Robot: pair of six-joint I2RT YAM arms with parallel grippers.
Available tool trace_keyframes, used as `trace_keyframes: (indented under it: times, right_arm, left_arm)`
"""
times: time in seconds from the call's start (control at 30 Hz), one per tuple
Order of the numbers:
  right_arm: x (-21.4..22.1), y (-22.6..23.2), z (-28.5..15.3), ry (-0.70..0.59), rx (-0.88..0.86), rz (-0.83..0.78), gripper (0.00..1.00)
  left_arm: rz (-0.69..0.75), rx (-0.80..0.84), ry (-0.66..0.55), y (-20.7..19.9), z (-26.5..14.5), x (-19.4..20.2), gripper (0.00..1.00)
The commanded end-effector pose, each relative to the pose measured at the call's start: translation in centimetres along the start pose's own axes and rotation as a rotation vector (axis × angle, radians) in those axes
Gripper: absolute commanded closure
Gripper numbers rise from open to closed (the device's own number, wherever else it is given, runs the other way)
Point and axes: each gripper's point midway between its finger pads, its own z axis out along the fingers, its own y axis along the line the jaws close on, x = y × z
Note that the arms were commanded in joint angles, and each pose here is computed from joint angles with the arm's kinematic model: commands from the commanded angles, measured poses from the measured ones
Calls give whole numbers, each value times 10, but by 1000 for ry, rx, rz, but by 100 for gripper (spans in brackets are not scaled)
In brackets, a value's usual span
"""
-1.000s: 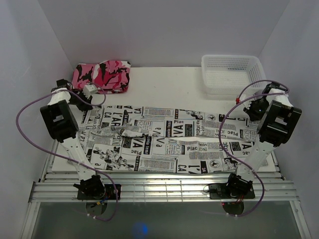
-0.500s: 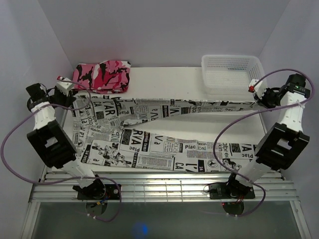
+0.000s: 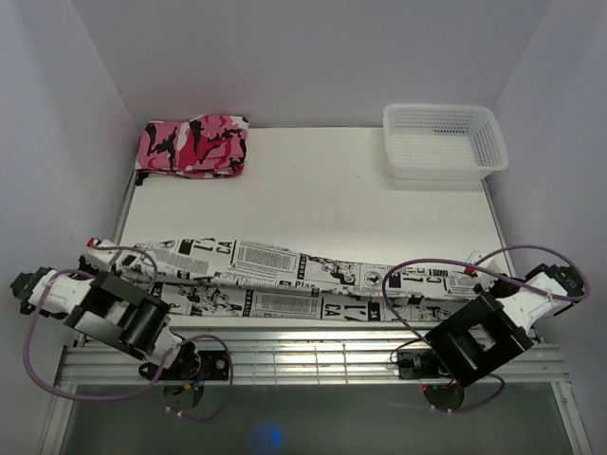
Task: Fold and stack the trousers
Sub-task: Fold the trousers
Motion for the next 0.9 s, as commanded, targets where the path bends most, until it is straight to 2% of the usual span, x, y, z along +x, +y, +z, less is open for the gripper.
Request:
trace_keyframes:
  times: [0.0, 0.03, 0.07, 0.1, 0.13, 0.17, 0.27, 0.37, 0.4, 0.43, 0.47, 0.5, 0.53, 0.57, 0.6, 0.63, 0.77, 0.8, 0.87]
  right_arm:
    - [37, 7, 2, 127, -58, -378, 69]
    - [42, 9, 1, 130, -57, -366, 53]
    - [42, 2, -3, 126, -36, -351, 22]
    - [39, -5, -7, 109, -10, -332, 5]
    - [38, -12, -12, 106, 2, -320, 2]
    - [37, -16, -13, 90, -2, -291, 3]
    - [25, -41, -34, 41, 17, -240, 4]
    - [9, -63, -54, -33, 31, -148, 4]
    - [-4, -72, -59, -78, 25, -60, 2]
    - [-2, -69, -60, -67, 17, -23, 2]
    - [-9, -64, -51, -73, -24, -28, 1]
    - [-12, -56, -46, -71, -48, -29, 4]
    - [-14, -49, -40, -62, -72, -27, 6]
    - [-23, -47, -27, -54, -85, -17, 8]
    - [-27, -29, -13, -52, -121, 7, 10]
    - [-29, -21, -4, -38, -142, 19, 12]
    - [-55, 19, 38, 2, -245, 69, 22]
    - [-52, 27, 50, 19, -254, 76, 25]
    - [-49, 36, 63, 74, -274, 55, 27]
  left_arm:
    - [28, 181, 159, -40, -27, 65, 90]
    - [-37, 204, 155, -43, -29, 78, 54]
    - [-71, 200, 145, -39, -34, 79, 20]
    - [-83, 199, 136, -26, -45, 73, 7]
    - [-117, 190, 137, -21, -54, 75, 4]
    - [-154, 175, 138, -14, -55, 76, 3]
    - [-91, 171, 165, -14, -61, 72, 4]
    - [-14, 136, 158, -22, -61, 51, 4]
    - [11, 85, 119, -19, -57, 24, 2]
    - [39, 85, 107, -18, -54, 16, 2]
    - [35, 93, 98, -18, -50, 7, 2]
    - [-32, 108, 94, -23, -45, 0, 2]
    - [-11, 142, 86, -23, -32, -12, 2]
    - [-32, 170, 109, -27, -25, -14, 4]
    - [-130, 180, 131, -34, -19, -14, 6]
    - [-108, 165, 149, -27, -10, -13, 7]
    - [-139, 233, 277, -50, 22, -2, 15]
    - [-145, 248, 350, -56, 23, 10, 17]
    - [-179, 285, 418, -76, 34, 24, 21]
